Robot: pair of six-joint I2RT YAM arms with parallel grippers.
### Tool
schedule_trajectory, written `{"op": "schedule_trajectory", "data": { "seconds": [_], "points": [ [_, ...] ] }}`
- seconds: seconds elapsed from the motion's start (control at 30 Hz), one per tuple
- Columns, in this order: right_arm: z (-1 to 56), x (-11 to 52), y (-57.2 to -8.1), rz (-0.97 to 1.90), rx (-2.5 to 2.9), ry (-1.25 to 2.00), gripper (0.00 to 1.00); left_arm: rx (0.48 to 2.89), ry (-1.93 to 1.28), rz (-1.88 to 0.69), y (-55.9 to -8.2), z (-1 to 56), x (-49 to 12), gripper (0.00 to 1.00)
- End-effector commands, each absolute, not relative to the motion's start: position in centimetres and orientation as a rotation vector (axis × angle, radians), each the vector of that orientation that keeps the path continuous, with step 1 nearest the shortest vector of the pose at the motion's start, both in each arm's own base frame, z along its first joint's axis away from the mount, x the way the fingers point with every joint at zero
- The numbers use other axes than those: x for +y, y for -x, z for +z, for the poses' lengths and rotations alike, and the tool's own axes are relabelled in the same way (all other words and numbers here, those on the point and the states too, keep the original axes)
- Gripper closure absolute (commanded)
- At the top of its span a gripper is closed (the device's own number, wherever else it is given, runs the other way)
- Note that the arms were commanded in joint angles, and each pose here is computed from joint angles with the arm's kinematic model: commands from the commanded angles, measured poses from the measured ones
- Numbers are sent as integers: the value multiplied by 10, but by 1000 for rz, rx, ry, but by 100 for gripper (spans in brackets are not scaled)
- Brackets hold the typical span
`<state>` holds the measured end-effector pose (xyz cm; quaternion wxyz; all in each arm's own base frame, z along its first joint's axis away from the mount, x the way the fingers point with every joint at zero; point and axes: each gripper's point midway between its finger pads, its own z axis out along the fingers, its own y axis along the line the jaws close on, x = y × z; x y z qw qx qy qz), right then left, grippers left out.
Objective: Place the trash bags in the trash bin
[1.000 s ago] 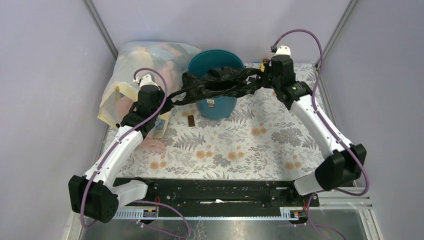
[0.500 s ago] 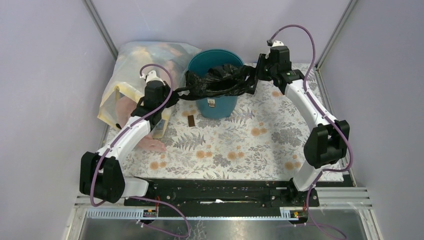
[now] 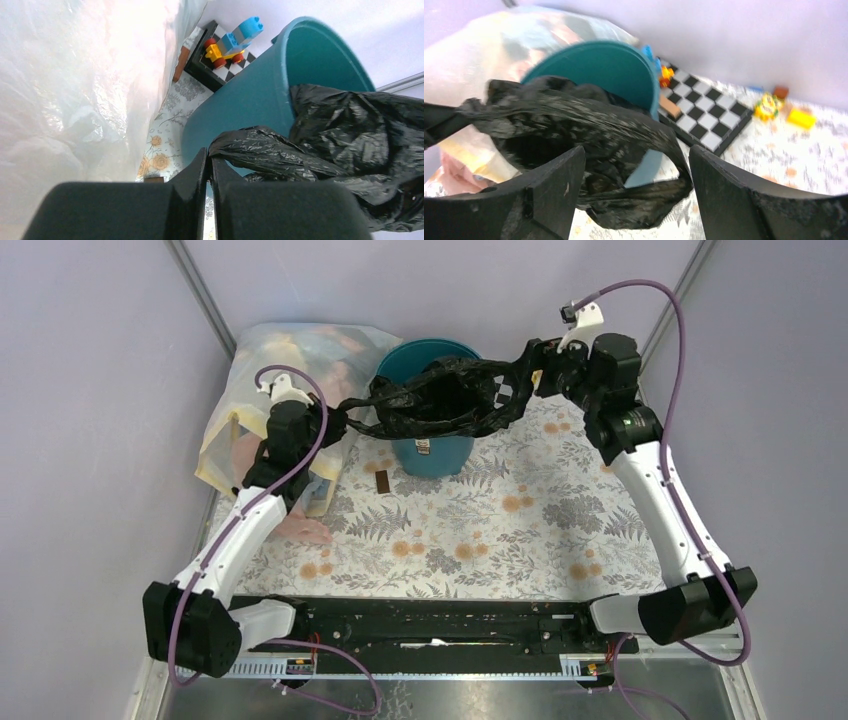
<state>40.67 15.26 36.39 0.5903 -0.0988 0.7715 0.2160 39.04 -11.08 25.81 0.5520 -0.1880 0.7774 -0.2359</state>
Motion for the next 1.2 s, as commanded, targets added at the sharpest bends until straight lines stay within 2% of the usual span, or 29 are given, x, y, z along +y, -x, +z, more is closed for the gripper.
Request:
{"op": "schedule_trajectory", "data": {
  "seconds": [0.0, 0.2, 0.43, 0.63, 1.0, 1.17],
  "points": [
    [415, 181, -392, 591, 1593, 489, 16, 1730, 444, -549, -390, 294, -102, 93],
    [426, 232, -381, 576, 1524, 783, 15, 1696, 425, -534, -389, 318, -99, 93],
    [425, 250, -408, 546, 1536, 813, 15, 1685, 410, -532, -393, 333, -100, 93],
    [412, 266, -416, 573, 1557, 908, 21, 1666, 408, -523, -395, 342, -98, 93],
    [395, 278, -417, 628, 1579, 976, 57, 1677, 421, -485, -400, 346, -92, 93],
    [391, 278, -418, 630, 1591, 978, 88, 1682, 436, -466, -399, 340, -87, 93]
  ]
}}
